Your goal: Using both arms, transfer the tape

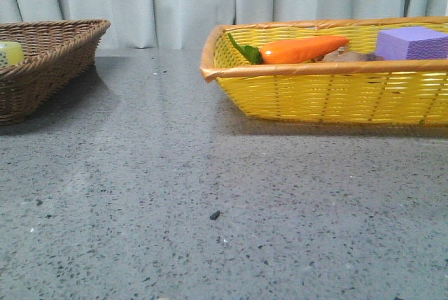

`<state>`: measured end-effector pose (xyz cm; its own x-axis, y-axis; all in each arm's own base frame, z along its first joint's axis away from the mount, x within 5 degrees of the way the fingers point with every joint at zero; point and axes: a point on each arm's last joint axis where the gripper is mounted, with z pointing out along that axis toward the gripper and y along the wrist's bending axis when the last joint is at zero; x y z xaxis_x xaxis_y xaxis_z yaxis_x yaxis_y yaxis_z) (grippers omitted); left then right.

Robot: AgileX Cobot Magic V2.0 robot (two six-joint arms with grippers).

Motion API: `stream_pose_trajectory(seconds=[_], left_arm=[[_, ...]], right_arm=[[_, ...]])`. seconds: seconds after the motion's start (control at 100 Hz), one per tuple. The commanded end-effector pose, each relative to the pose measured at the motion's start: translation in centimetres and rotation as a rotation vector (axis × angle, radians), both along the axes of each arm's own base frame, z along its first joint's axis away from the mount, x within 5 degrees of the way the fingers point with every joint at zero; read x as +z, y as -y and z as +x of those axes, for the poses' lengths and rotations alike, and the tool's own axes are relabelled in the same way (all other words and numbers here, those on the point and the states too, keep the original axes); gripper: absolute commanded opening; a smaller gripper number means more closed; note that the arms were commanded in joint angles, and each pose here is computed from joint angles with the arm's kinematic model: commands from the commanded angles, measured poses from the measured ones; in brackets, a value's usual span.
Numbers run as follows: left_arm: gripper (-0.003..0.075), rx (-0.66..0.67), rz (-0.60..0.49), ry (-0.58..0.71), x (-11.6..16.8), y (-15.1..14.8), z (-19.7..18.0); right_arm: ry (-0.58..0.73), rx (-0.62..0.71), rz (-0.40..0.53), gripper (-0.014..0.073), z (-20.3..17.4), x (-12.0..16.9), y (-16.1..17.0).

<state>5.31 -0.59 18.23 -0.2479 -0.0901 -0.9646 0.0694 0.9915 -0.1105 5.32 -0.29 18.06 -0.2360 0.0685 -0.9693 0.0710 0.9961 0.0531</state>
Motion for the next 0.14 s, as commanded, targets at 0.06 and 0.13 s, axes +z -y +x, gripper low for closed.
stream_pose_trajectory(seconds=[0.06,0.13], left_arm=[[-0.002,0.008,-0.017,0.066,0.26,-0.04,-0.06],[-0.002,0.008,-0.017,0.066,0.26,-0.04,-0.06]], right_arm=[[0.013,-0.006,-0.016,-0.0074,-0.02,-0.48,0.06],[0.013,-0.006,-0.016,-0.0074,-0.02,-0.48,0.06]])
